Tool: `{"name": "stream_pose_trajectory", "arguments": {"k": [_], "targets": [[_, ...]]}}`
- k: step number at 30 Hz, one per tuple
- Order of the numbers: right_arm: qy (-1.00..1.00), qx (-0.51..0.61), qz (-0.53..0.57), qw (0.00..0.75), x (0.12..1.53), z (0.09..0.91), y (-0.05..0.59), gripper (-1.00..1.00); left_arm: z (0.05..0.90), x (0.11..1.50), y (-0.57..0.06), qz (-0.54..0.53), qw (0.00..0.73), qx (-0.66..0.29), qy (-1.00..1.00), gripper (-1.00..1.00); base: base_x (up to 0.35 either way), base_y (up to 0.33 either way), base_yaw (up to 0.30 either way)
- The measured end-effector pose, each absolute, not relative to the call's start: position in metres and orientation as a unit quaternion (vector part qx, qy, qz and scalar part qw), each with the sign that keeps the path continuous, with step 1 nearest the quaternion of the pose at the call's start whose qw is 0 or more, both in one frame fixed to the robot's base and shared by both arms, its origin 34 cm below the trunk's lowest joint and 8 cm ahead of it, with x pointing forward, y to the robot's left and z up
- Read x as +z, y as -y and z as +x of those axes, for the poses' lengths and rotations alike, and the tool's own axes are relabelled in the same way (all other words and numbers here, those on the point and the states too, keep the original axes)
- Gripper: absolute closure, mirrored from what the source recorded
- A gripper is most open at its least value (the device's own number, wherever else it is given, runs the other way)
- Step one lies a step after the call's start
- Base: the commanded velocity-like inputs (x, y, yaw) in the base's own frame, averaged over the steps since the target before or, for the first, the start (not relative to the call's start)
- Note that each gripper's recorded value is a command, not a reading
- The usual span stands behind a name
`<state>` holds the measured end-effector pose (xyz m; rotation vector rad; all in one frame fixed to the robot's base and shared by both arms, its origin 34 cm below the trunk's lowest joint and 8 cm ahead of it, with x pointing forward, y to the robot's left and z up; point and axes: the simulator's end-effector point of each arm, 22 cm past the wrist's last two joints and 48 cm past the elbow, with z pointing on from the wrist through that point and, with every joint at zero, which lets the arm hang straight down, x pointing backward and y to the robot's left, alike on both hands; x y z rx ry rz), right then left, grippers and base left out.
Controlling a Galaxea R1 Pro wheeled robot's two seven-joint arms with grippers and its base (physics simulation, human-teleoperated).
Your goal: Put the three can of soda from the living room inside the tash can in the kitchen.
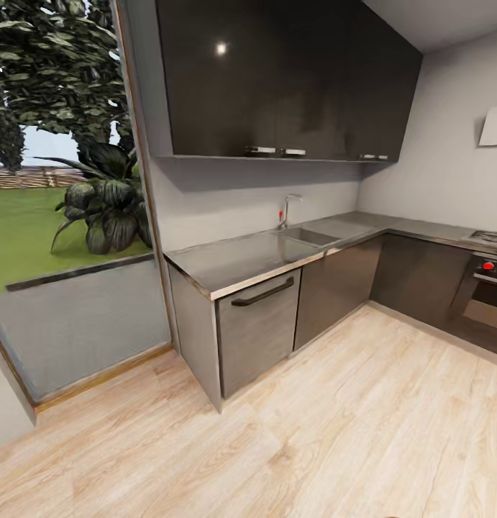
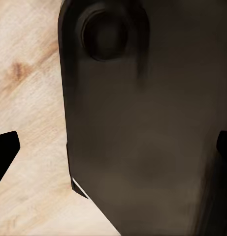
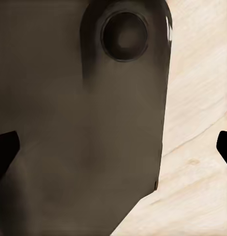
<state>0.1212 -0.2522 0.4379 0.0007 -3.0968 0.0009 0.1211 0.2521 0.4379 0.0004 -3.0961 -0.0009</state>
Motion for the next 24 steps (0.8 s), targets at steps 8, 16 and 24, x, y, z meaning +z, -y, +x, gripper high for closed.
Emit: {"name": "stream_pose_trajectory", "arguments": {"k": [8,16,24], "targets": [[0.999,0.023,0.003,0.022,0.438,0.120,0.279,-1.00,0.112,0.439,-0.272,0.004,0.033,-0.019,0.999,-1.00,0.000,0.000,0.000],[0.999,0.023,0.003,0.022,0.438,0.120,0.279,-1.00,0.112,0.439,-0.272,0.004,0.033,-0.019,0.999,-1.00,0.000,0.000,0.000],[0.999,0.023,0.003,0.022,0.438,0.120,0.278,-1.00,0.112,0.439,-0.272,0.004,0.033,-0.019,0.999,-1.00,0.000,0.000,-0.009]]}}
